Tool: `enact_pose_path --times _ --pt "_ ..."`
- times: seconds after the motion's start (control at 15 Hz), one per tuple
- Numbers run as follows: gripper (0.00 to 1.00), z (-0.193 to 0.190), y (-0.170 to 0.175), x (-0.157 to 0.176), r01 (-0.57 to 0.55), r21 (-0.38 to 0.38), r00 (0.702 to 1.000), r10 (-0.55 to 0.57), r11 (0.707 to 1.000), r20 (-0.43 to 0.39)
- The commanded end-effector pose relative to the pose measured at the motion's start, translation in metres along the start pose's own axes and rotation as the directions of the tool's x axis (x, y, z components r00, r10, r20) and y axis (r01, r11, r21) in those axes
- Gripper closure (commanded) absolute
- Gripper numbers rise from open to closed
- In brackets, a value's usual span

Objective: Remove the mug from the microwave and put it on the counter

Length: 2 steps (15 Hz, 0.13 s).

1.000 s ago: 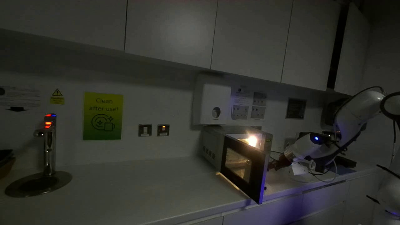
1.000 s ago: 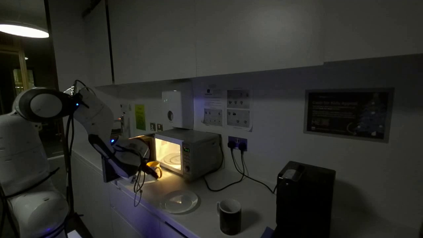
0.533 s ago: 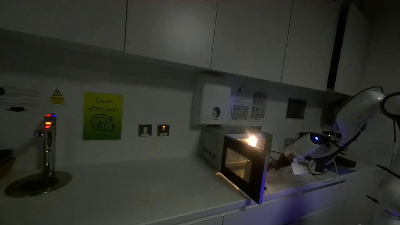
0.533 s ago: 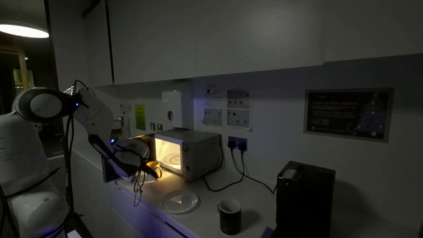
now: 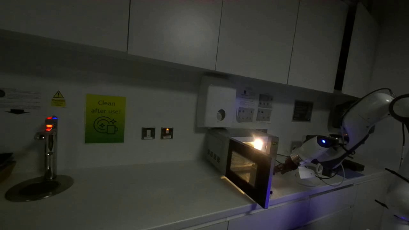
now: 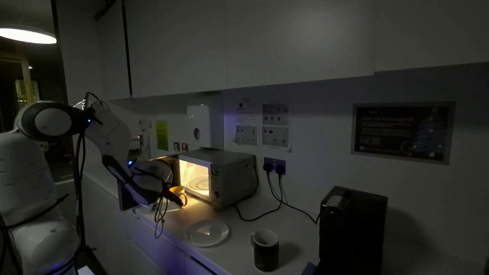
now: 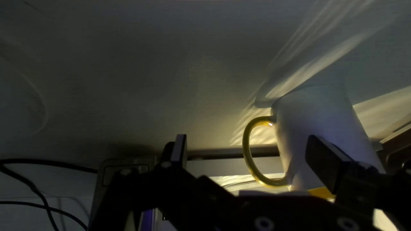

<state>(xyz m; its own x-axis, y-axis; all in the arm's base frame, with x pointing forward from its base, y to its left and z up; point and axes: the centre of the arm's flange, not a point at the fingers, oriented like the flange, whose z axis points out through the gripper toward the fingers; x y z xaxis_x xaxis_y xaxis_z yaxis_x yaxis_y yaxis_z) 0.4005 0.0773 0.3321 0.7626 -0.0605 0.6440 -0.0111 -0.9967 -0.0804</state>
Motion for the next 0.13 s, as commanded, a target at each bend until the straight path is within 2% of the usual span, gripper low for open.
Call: enact_pose_path --times 0.0,0.07 --pt "0.0 0.0 0.0 0.0 0.0 0.0 1.0 0.0 1.0 0.0" --pt "0.0 0.0 0.0 0.0 0.0 0.0 1.0 0.0 1.0 0.0"
